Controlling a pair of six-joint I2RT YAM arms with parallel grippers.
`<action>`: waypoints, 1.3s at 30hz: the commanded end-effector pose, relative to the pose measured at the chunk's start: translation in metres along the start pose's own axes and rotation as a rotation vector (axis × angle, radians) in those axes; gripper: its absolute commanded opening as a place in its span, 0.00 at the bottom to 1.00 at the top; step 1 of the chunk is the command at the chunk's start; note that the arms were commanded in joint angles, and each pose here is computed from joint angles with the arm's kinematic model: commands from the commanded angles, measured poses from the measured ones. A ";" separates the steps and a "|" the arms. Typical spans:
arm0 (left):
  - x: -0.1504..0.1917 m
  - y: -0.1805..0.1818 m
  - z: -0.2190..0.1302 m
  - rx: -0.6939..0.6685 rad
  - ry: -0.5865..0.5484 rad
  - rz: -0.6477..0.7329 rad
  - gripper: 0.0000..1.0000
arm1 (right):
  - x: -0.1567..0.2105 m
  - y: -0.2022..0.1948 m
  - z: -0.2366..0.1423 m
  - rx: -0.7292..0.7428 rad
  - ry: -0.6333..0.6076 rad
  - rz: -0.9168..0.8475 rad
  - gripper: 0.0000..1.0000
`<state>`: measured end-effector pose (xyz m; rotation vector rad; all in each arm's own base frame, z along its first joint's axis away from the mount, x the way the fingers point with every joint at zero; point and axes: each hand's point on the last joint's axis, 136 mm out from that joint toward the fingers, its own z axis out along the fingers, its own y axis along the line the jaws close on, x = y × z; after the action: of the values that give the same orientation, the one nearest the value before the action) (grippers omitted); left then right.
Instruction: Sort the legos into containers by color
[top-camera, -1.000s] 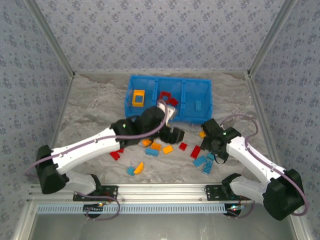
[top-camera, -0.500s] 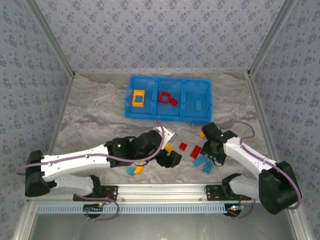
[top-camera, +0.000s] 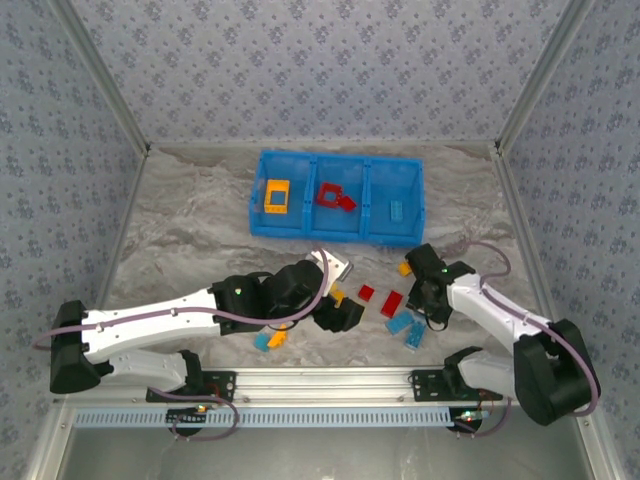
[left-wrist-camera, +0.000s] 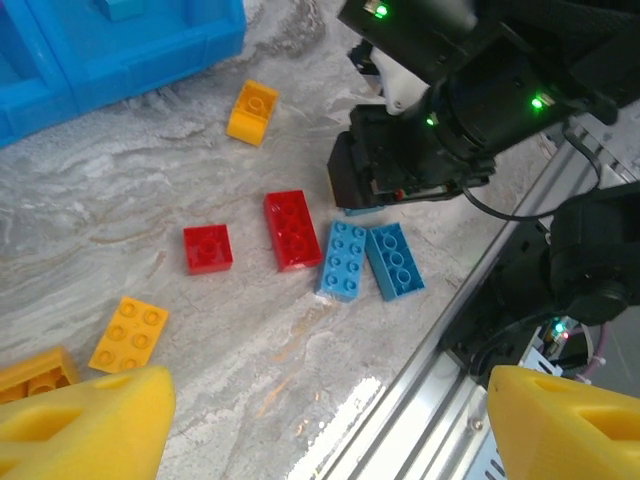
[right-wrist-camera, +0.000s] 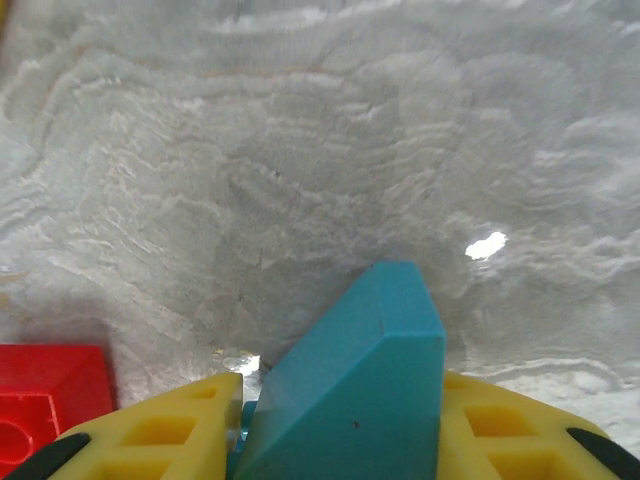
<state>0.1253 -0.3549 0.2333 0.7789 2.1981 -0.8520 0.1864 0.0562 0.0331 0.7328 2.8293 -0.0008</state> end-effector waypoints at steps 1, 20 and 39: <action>-0.034 -0.002 -0.022 -0.030 -0.121 -0.025 0.81 | -0.030 0.008 -0.041 -0.012 -0.160 -0.048 0.35; -0.086 -0.024 -0.007 -0.087 -0.231 0.044 0.81 | -0.175 0.175 -0.046 -0.305 -0.211 -0.272 0.34; -0.056 -0.012 0.015 -0.281 -0.154 0.102 0.79 | -0.194 0.185 -0.011 -0.298 -0.111 -0.278 0.58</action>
<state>0.1529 -0.4118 0.2620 0.7230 2.0587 -0.5500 0.4338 0.1258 0.0750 0.3024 2.7408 0.3300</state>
